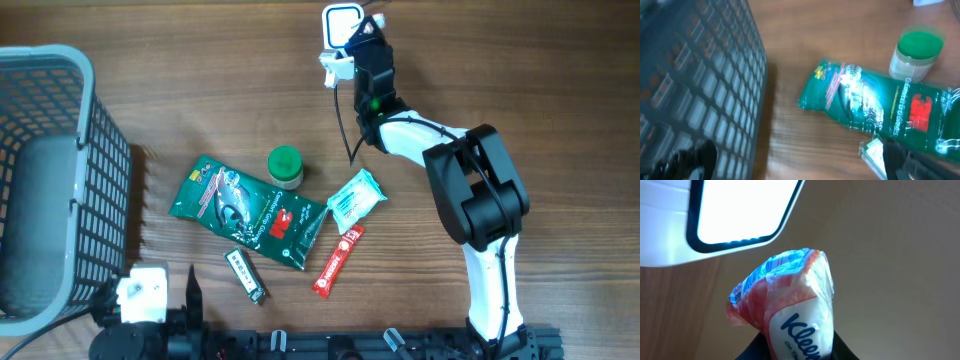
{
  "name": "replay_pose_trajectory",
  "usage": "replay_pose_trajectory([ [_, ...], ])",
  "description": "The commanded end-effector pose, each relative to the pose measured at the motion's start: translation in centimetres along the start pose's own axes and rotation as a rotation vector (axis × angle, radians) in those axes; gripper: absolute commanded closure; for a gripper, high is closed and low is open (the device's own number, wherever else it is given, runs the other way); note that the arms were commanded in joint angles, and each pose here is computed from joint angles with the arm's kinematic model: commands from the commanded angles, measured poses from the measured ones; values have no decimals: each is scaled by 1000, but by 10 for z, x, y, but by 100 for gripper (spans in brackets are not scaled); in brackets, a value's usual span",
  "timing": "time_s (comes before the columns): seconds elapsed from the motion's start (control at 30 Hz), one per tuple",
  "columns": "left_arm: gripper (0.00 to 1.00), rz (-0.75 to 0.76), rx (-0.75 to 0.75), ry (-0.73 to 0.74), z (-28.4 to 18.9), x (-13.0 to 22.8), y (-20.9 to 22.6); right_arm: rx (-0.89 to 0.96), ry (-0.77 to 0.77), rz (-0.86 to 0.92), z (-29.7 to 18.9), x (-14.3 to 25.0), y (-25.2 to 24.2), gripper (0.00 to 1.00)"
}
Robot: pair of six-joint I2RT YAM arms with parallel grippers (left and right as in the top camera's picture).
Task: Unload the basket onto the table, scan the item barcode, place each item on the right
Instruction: 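Carry the Kleenex pack up to the white scanner and hold it, then move the Kleenex pack to the right table edge and release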
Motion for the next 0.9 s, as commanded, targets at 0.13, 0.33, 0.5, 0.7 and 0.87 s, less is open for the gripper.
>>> replay_pose_trajectory([
  [0.13,0,47,-15,67,-2,14,2,49,39,101,-1,8,-22,96],
  [0.33,0,47,-15,67,-2,14,2,-91,229,385,1,82,-10,96],
  [0.5,0,47,-15,67,-2,14,2,-232,554,848,-2,209,54,96],
  [0.7,0,48,-15,68,-2,14,2,-438,812,1509,-34,305,169,96],
  [0.87,0,48,-15,68,-2,14,2,-252,1128,2035,-73,389,235,96],
])
Point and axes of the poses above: each gripper's point midway between its finger pads, its own z axis out along the fingers, its own y axis along the line the jaws close on, x = y × z, the point moved 5 cm from there along -z, back along the fingers, and after that the axes turned 3 degrees about z, right-handed, at the moved point
